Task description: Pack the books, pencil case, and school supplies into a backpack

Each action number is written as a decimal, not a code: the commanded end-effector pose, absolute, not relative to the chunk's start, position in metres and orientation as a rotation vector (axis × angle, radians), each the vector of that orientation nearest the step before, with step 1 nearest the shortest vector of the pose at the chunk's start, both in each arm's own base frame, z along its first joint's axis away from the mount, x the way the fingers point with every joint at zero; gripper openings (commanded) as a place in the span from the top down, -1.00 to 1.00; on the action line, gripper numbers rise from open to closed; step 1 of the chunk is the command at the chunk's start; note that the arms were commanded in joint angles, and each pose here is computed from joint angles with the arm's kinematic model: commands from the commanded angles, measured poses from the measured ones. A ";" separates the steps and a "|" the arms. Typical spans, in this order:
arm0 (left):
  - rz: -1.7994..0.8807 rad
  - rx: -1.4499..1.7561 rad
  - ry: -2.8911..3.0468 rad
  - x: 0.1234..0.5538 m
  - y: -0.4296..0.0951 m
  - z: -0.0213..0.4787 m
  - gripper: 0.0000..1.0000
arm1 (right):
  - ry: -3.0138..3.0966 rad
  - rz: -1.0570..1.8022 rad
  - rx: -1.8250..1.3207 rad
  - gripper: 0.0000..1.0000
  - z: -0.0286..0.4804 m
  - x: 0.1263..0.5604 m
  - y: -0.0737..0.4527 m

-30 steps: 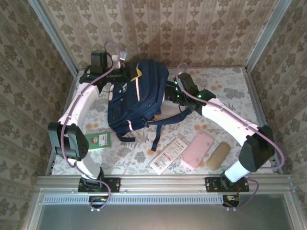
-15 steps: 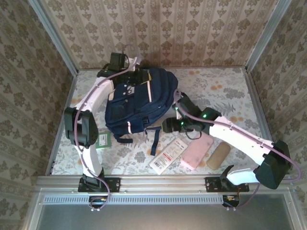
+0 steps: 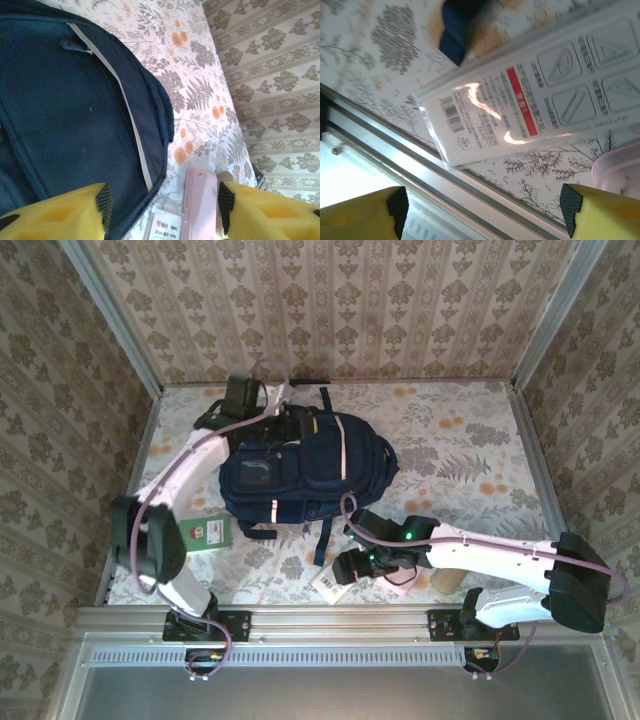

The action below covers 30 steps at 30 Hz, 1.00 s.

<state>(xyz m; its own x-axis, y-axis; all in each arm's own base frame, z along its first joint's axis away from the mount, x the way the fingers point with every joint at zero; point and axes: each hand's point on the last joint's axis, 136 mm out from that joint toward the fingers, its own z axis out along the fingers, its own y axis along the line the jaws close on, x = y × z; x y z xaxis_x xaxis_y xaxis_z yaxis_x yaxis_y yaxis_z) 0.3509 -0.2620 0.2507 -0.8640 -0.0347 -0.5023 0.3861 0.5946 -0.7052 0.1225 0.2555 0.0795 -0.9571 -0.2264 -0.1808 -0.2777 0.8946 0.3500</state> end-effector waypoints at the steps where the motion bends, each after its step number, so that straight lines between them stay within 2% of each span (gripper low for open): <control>1: -1.232 0.297 2.288 0.324 -0.266 0.262 -0.23 | 2.925 0.499 -0.288 -0.65 0.063 0.126 0.249; 5: -1.197 0.310 2.304 0.288 -0.265 0.249 -0.25 | 2.898 0.490 -0.203 -0.67 0.052 0.130 0.250; 11: -1.180 0.260 2.314 0.251 -0.248 0.232 -0.31 | 2.810 0.352 0.034 -0.68 0.041 0.146 0.222; 20: -1.130 0.254 2.472 0.226 -0.252 0.174 -0.40 | 2.650 0.249 0.278 -0.68 0.059 0.183 0.181; 25: -1.123 0.236 2.520 0.211 -0.261 0.146 -0.41 | 2.650 0.345 0.338 -0.66 0.071 0.187 0.184; 30: -1.114 0.260 2.595 0.190 -0.273 0.115 -0.41 | 2.647 0.610 0.441 -0.57 0.091 0.168 0.211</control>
